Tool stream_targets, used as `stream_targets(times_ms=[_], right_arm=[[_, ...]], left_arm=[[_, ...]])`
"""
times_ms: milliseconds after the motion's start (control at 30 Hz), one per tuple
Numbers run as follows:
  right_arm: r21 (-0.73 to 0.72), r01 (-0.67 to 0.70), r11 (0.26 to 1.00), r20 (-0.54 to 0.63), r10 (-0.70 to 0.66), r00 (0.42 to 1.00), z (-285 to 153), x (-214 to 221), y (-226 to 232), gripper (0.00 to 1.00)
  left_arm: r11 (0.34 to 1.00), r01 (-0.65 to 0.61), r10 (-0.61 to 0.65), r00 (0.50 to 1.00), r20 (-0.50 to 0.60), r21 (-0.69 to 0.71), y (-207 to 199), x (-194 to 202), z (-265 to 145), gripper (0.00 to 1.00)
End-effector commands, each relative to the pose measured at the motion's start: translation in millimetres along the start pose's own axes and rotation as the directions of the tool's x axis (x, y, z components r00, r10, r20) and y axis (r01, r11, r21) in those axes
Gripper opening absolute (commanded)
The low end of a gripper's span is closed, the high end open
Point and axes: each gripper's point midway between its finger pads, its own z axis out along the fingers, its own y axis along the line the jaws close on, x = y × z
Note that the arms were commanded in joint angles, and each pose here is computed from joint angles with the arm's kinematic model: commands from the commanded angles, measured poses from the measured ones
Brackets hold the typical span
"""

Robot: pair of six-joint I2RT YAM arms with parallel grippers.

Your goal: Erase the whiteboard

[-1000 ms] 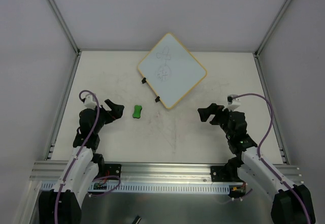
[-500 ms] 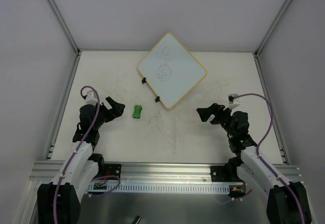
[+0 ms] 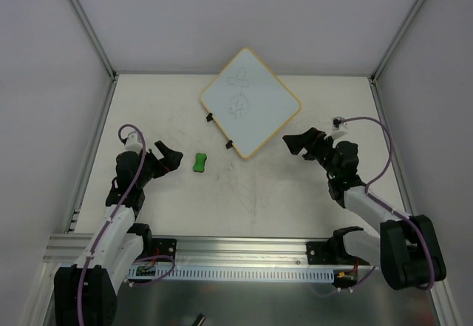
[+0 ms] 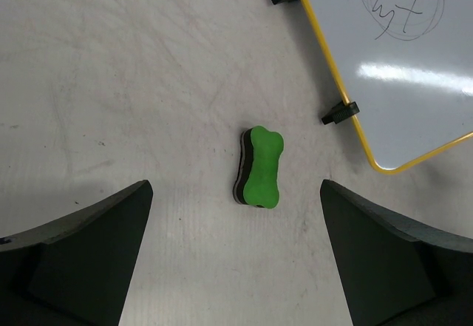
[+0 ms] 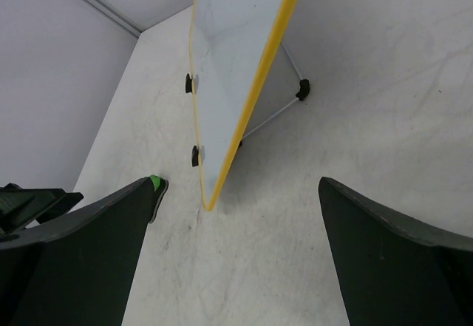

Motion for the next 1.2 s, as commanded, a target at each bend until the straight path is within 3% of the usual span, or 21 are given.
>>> stream_targets(times_ms=[0, 500, 900, 933, 967, 1067, 1167], right_arm=[[-0.106, 0.024, 0.994, 0.116, -0.012, 0.993, 20, -40, 25, 0.99], [-0.133, 0.039, 0.990, 0.087, -0.028, 0.996, 98, -65, 7, 0.98], [-0.216, -0.015, 0.976, 0.099, 0.037, 0.994, 110, -71, 6, 0.76], [-0.218, -0.014, 0.976, 0.099, 0.037, 0.994, 110, -71, 5, 0.71], [-0.217, -0.016, 0.976, 0.096, 0.037, 0.995, 111, -70, 4, 0.59], [-0.225, -0.016, 0.974, 0.093, 0.038, 0.995, 112, -71, 6, 0.43], [-0.224, -0.020, 0.974, 0.091, 0.042, 0.995, 112, -71, 6, 0.40]], left_arm=[[0.998, -0.041, 0.040, 0.999, 0.010, 0.047, -15, -11, 0, 0.99], [0.998, -0.053, 0.054, 0.999, -0.006, 0.031, -12, -7, 3, 0.99], [0.995, -0.033, 0.030, 0.999, -0.029, -0.093, -2, -3, 10, 0.99], [0.996, -0.044, 0.041, 0.998, -0.039, -0.084, -6, 0, 11, 0.99], [0.995, -0.049, 0.045, 0.998, -0.043, -0.087, -7, 1, 12, 0.99], [0.994, -0.070, 0.064, 0.996, -0.066, -0.088, -15, 5, 15, 0.99], [0.991, -0.090, 0.081, 0.992, -0.101, -0.094, -21, 9, 19, 0.99]])
